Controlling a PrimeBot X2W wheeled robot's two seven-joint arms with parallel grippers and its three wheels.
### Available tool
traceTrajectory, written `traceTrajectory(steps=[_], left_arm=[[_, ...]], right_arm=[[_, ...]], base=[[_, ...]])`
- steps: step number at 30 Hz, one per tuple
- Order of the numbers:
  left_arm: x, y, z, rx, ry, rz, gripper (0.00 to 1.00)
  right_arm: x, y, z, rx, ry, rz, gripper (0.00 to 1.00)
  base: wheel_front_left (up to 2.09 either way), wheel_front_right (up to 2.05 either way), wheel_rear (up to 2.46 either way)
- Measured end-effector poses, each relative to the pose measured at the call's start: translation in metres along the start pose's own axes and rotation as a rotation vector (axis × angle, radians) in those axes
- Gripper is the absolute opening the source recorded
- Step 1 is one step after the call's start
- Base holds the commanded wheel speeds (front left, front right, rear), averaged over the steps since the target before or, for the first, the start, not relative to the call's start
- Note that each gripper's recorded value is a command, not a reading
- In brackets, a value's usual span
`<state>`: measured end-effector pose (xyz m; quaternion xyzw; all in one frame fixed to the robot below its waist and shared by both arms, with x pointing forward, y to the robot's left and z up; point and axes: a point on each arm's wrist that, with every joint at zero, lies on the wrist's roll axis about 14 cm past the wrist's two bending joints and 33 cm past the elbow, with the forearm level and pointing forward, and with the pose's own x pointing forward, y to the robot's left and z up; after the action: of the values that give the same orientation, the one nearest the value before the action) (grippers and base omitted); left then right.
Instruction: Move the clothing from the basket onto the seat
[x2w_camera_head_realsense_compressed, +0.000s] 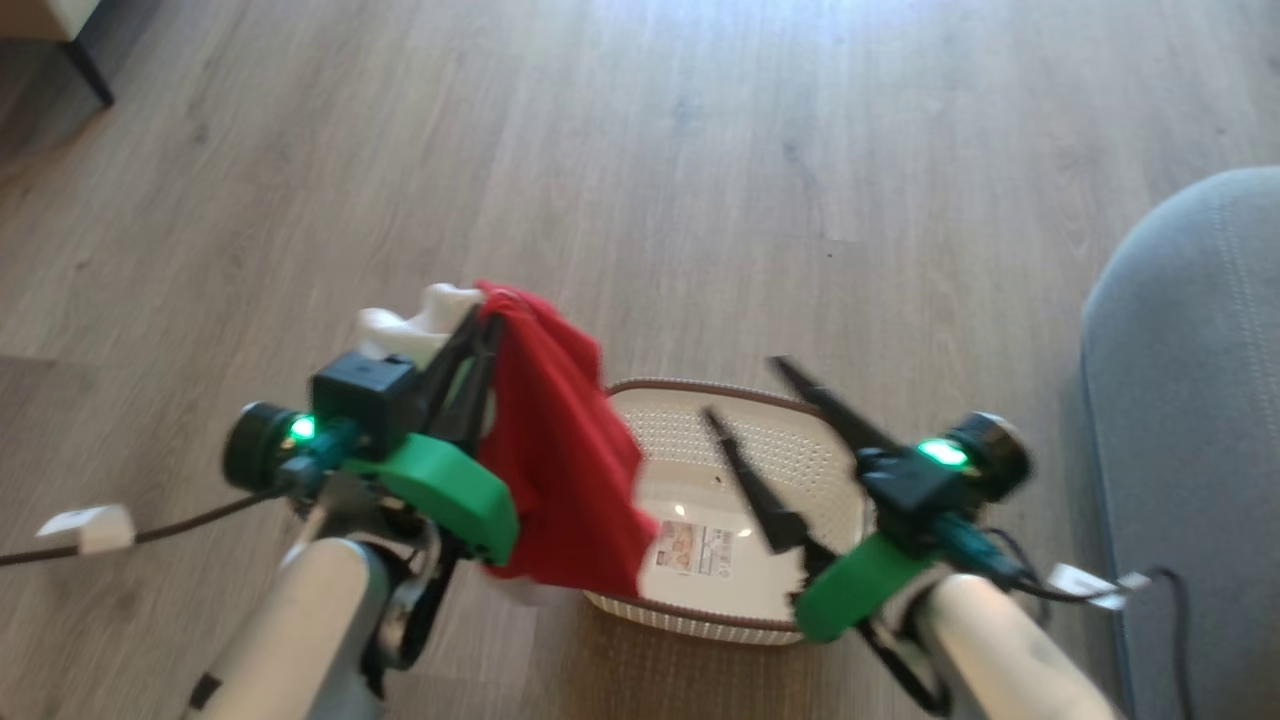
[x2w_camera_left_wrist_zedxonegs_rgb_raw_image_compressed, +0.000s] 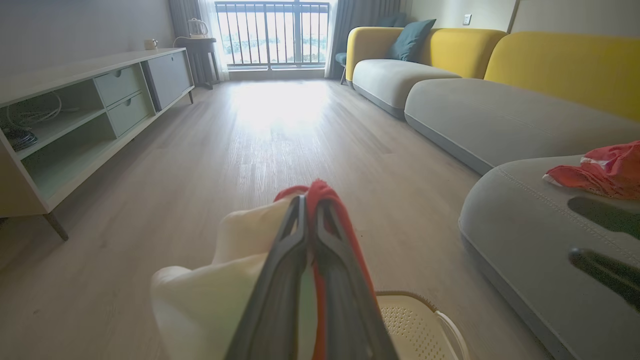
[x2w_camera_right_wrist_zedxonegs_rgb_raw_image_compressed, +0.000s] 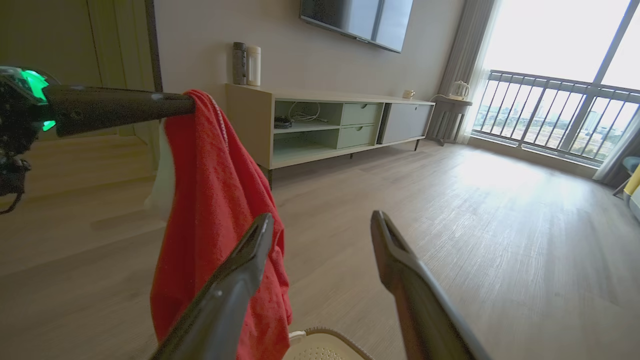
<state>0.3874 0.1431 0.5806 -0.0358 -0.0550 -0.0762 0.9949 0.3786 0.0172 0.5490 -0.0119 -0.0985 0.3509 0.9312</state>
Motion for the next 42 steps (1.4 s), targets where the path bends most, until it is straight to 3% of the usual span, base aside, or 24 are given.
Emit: traceTrajectory(steps=[7,20,21,22,23,24,25,27,28,29,30,40,42], left_arm=[[-0.003,-0.022,0.005,-0.004,-0.01,-0.062,0.0],[-0.01,-0.063,0.027,-0.02,-0.047,-0.174,0.0],[-0.011,-0.064,0.026,-0.02,-0.046,-0.178,0.0],[-0.011,-0.065,0.026,-0.02,-0.042,-0.182,0.0],[-0.011,-0.066,0.025,-0.02,-0.039,-0.185,0.0],[-0.011,-0.067,0.025,-0.02,-0.036,-0.187,0.0],[-0.01,-0.067,0.024,-0.02,-0.033,-0.189,0.03],[-0.01,-0.067,0.023,-0.019,-0.031,-0.19,0.36],[-0.009,-0.068,0.023,-0.019,-0.03,-0.192,0.47],[-0.008,-0.068,0.022,-0.019,-0.029,-0.194,0.85],[-0.007,-0.068,0.021,-0.017,-0.028,-0.195,1.0],[0.003,-0.071,-0.006,-0.024,0.031,-0.211,1.0],[0.003,-0.08,-0.021,-0.042,0.06,-0.236,1.0]], right_arm=[[0.036,0.042,0.004,0.0,-0.003,0.182,1.0],[0.058,0.078,-0.022,0.049,0.088,0.304,1.0],[0.06,0.078,-0.022,0.048,0.089,0.306,0.82],[0.061,0.078,-0.022,0.051,0.09,0.306,0.36],[0.062,0.077,-0.021,0.055,0.089,0.305,0.0],[0.063,0.077,-0.021,0.056,0.086,0.305,0.0],[0.064,0.077,-0.02,0.059,0.084,0.305,0.0],[0.065,0.075,-0.017,0.068,0.077,0.298,0.0],[0.065,0.074,-0.016,0.071,0.074,0.294,0.0],[0.064,0.072,-0.015,0.072,0.071,0.29,0.0],[0.064,0.07,-0.014,0.072,0.068,0.285,0.0],[0.053,0.017,0.0,0.052,0.022,0.153,0.0],[0.041,-0.012,0.001,0.039,0.018,0.078,0.0]], base=[[0.0,0.0,0.0],[0.0,0.0,0.0],[0.0,0.0,0.0],[0.0,0.0,0.0],[0.0,0.0,0.0],[0.0,0.0,0.0],[0.0,0.0,0.0],[0.0,0.0,0.0],[0.0,0.0,0.0],[0.0,0.0,0.0],[0.0,0.0,0.0],[0.0,0.0,0.0],[0.0,0.0,0.0]])
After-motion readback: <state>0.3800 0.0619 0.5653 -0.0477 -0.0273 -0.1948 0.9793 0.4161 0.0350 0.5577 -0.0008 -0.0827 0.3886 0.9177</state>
